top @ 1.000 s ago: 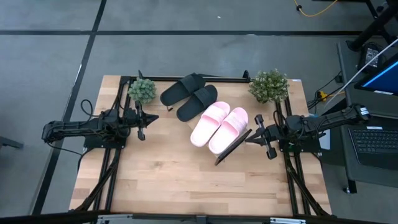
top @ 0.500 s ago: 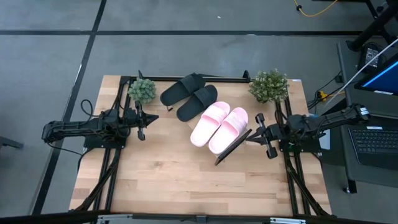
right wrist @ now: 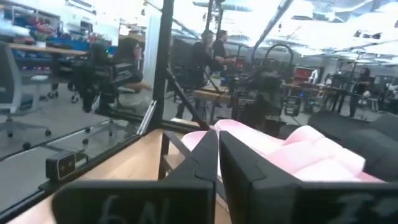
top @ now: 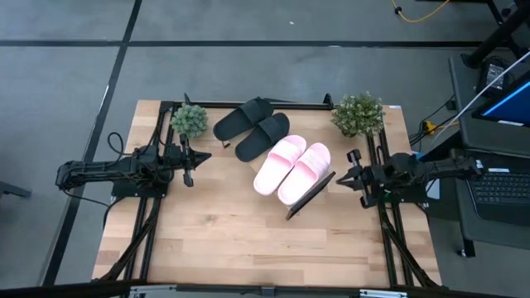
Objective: Pick and place slides into the shelf
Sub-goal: Return to Home Position
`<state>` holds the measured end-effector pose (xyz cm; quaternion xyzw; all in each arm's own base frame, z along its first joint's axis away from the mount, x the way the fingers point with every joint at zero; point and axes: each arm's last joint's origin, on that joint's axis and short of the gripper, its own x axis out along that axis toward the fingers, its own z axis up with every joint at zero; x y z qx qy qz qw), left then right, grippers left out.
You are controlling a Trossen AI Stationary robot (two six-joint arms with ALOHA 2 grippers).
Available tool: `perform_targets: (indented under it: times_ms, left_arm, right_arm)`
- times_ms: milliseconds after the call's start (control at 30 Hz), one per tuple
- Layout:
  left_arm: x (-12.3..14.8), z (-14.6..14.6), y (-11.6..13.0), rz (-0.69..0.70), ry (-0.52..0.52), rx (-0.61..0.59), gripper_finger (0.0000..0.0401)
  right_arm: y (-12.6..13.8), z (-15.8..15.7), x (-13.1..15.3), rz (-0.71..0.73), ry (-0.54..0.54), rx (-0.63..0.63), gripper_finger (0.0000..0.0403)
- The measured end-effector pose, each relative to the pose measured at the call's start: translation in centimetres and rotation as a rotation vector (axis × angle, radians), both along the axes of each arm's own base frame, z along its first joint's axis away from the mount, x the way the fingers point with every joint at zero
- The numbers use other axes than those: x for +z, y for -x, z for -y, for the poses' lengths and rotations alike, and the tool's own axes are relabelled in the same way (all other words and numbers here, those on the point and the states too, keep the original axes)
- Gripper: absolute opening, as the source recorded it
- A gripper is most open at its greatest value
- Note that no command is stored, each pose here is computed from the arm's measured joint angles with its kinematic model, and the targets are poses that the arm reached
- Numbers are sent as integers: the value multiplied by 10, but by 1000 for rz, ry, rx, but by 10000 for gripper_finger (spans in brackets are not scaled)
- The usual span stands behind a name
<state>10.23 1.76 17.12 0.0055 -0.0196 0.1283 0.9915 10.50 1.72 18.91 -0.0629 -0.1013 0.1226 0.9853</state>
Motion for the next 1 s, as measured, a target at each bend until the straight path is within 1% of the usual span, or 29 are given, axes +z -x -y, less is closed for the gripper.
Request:
perform_targets:
  times_ms: [167,233,400,567,700,833,1000]
  left_arm:
    - [0,0,0,1,0,0,0]
    - [0,0,0,1,0,0,0]
    - [0,0,0,1,0,-1,0]
    - [0,0,0,2,0,-1,0]
    - [0,0,0,2,0,-1,0]
    - [0,0,0,2,0,-1,0]
    - [0,0,0,2,0,0,0]
  right_arm:
    - [6,3,0,31,-43,-11,19]
    - [8,4,-2,18,-44,-19,17]
    - [10,4,-10,-51,-28,-27,13]
    - [9,5,-14,-85,26,-40,15]
    - [9,7,-20,-139,22,-57,16]
    - [8,8,-20,-145,-4,-67,16]
    - [8,8,-20,-149,-4,-71,16]
